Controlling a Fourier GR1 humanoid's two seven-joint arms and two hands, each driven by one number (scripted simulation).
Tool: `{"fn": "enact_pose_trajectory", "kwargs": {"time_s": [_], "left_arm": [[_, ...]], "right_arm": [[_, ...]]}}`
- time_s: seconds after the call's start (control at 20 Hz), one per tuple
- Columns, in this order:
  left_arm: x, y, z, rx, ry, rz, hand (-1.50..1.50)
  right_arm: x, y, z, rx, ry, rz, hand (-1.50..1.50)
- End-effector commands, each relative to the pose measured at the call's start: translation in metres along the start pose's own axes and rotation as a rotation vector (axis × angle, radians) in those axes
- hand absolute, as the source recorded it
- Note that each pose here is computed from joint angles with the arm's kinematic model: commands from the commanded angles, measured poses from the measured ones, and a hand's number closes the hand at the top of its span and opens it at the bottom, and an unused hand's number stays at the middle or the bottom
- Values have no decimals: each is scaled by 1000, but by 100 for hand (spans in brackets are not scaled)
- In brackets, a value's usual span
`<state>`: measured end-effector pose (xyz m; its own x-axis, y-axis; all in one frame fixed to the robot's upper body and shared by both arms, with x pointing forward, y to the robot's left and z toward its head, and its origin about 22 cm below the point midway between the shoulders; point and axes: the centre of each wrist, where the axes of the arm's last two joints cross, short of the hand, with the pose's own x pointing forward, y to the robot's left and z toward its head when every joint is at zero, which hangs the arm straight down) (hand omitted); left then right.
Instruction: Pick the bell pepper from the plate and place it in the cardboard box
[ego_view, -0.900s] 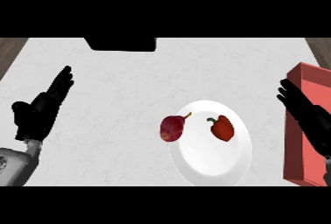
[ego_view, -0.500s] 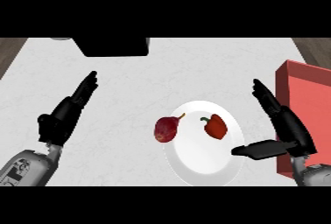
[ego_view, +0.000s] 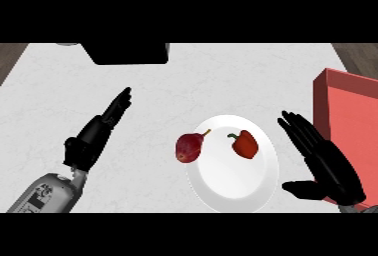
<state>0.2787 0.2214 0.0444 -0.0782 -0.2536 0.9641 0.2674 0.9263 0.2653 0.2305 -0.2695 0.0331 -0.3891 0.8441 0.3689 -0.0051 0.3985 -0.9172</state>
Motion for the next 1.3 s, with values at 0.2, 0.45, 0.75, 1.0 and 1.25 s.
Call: {"fn": "enact_pose_trajectory", "kwargs": {"time_s": [0.2,0.45,0.75,1.0,1.25], "left_arm": [[-8,-19,-5,-13,3,5,0],[13,-13,-7,-41,-10,1,0],[3,-18,0,-23,-17,6,0],[-11,-13,-15,-30,25,2,0],[1,-22,-14,-24,-23,2,0]], "right_arm": [[75,-37,17,87,17,210,-150],[105,-64,17,272,78,168,-150],[125,-60,-6,342,154,122,-150],[128,-19,-23,327,167,81,-150],[102,-9,-47,360,187,115,-150]]}}
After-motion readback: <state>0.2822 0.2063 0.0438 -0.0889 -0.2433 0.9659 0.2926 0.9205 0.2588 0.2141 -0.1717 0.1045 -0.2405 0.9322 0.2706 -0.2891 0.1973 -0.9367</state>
